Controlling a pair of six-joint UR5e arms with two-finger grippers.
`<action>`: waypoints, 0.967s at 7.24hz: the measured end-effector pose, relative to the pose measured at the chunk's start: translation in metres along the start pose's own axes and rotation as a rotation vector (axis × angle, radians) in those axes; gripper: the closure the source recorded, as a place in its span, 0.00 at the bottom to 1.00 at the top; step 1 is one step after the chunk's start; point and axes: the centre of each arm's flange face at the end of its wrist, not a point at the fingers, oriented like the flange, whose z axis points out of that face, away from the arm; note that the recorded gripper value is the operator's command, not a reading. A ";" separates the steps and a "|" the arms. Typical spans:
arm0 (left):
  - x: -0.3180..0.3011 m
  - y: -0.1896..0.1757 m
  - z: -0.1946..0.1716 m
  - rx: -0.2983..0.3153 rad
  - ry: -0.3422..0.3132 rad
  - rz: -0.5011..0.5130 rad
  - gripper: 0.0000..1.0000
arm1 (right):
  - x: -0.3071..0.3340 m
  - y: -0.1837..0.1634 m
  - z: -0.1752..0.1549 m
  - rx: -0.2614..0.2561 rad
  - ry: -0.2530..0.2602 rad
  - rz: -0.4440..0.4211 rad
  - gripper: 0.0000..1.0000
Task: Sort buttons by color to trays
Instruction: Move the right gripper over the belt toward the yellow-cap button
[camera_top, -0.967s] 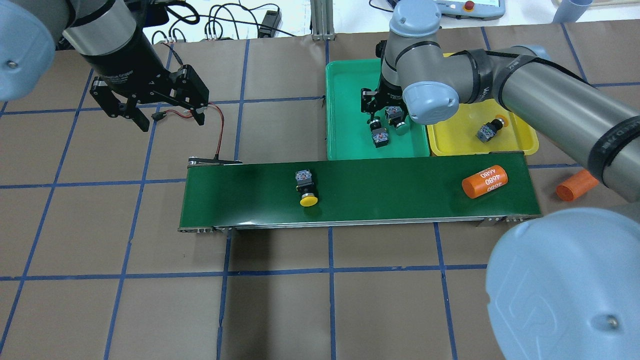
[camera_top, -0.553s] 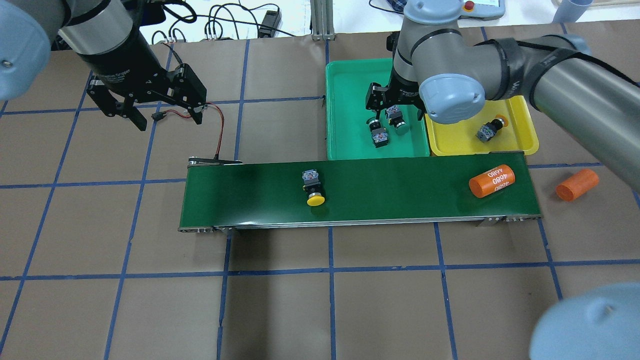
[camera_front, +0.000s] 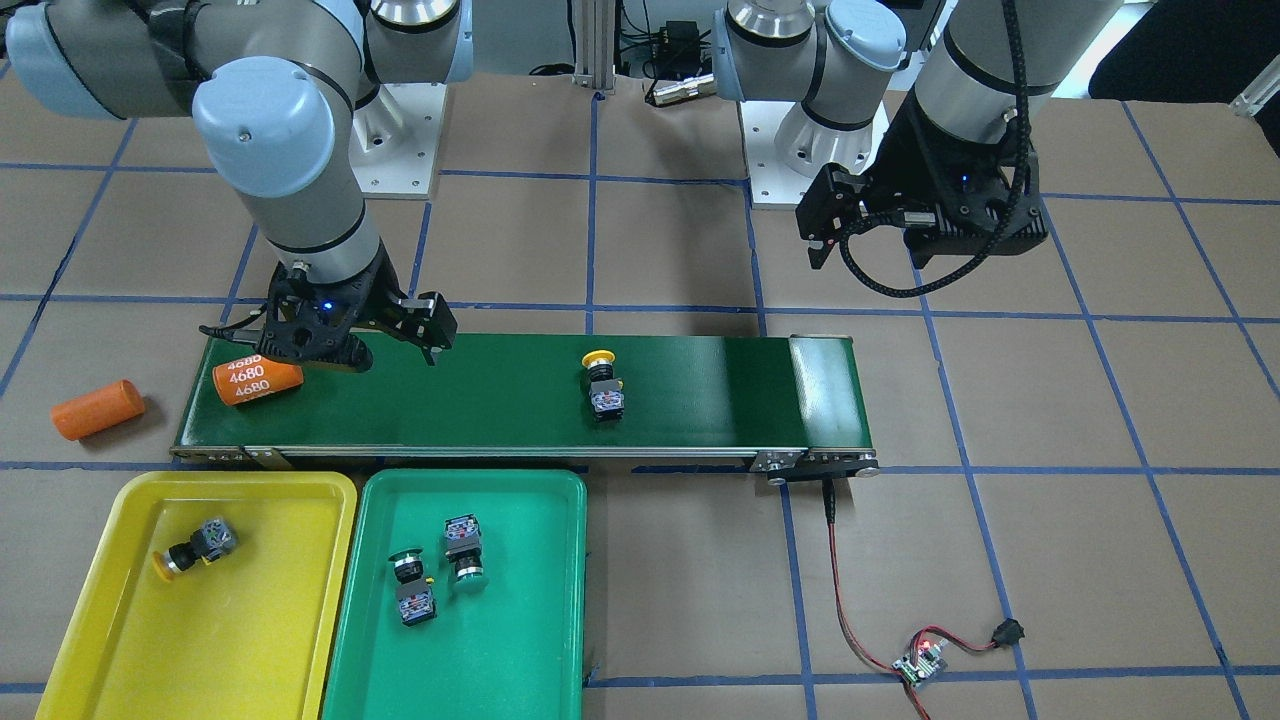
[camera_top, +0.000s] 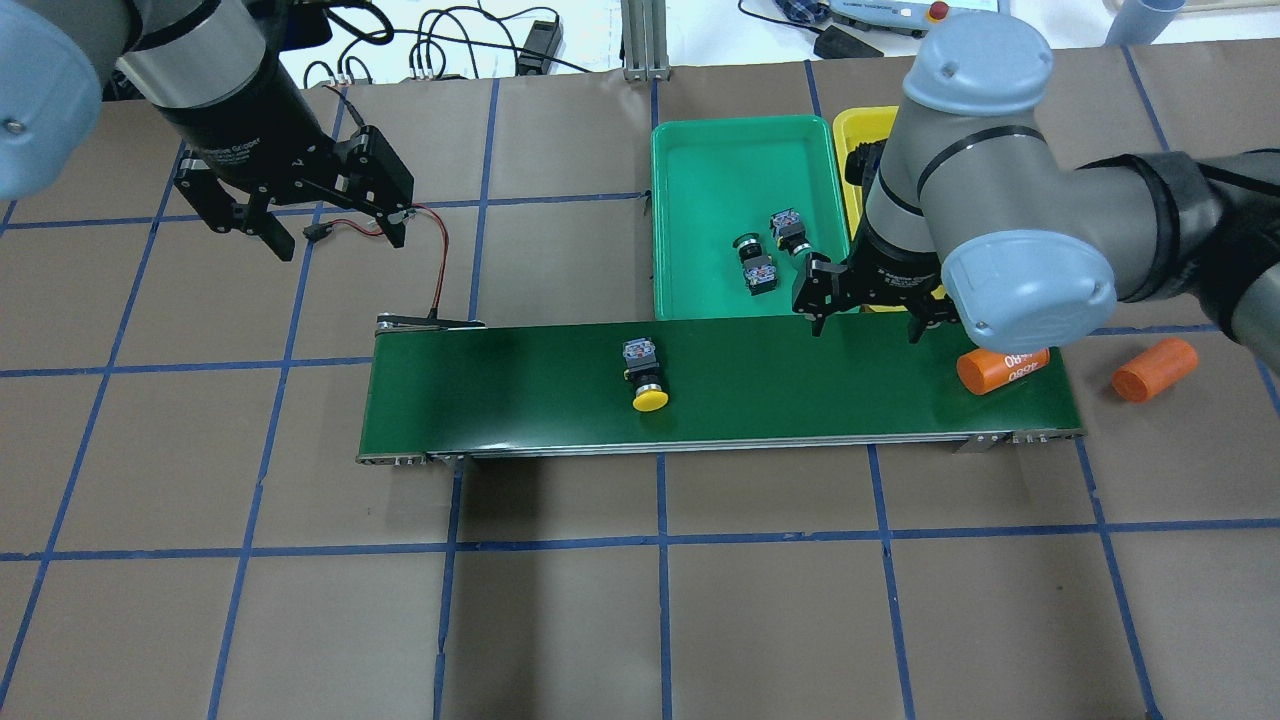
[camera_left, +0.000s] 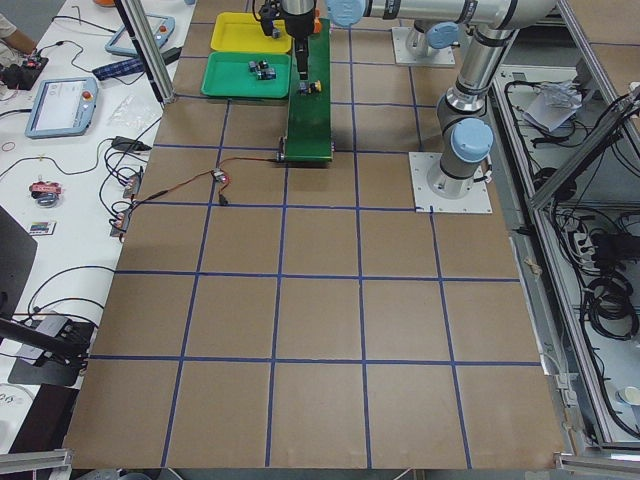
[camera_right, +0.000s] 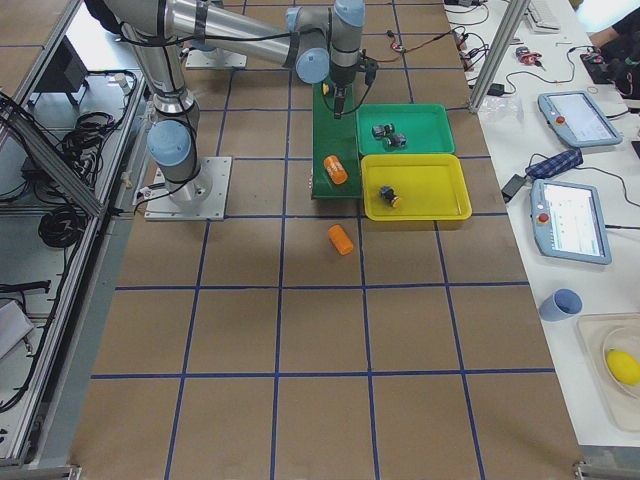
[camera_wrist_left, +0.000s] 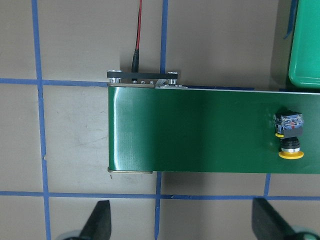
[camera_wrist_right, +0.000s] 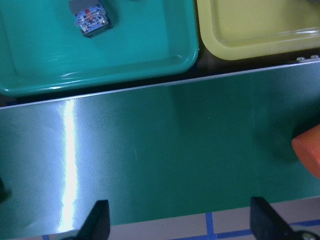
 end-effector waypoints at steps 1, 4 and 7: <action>0.000 0.000 0.000 0.001 0.001 0.000 0.00 | 0.004 0.002 0.002 -0.002 0.000 0.007 0.00; 0.000 0.000 -0.001 0.002 0.001 0.000 0.00 | 0.007 0.001 -0.002 0.007 0.001 0.014 0.00; 0.000 0.000 0.000 -0.001 0.001 0.000 0.00 | 0.008 -0.003 -0.013 0.036 0.040 0.006 0.00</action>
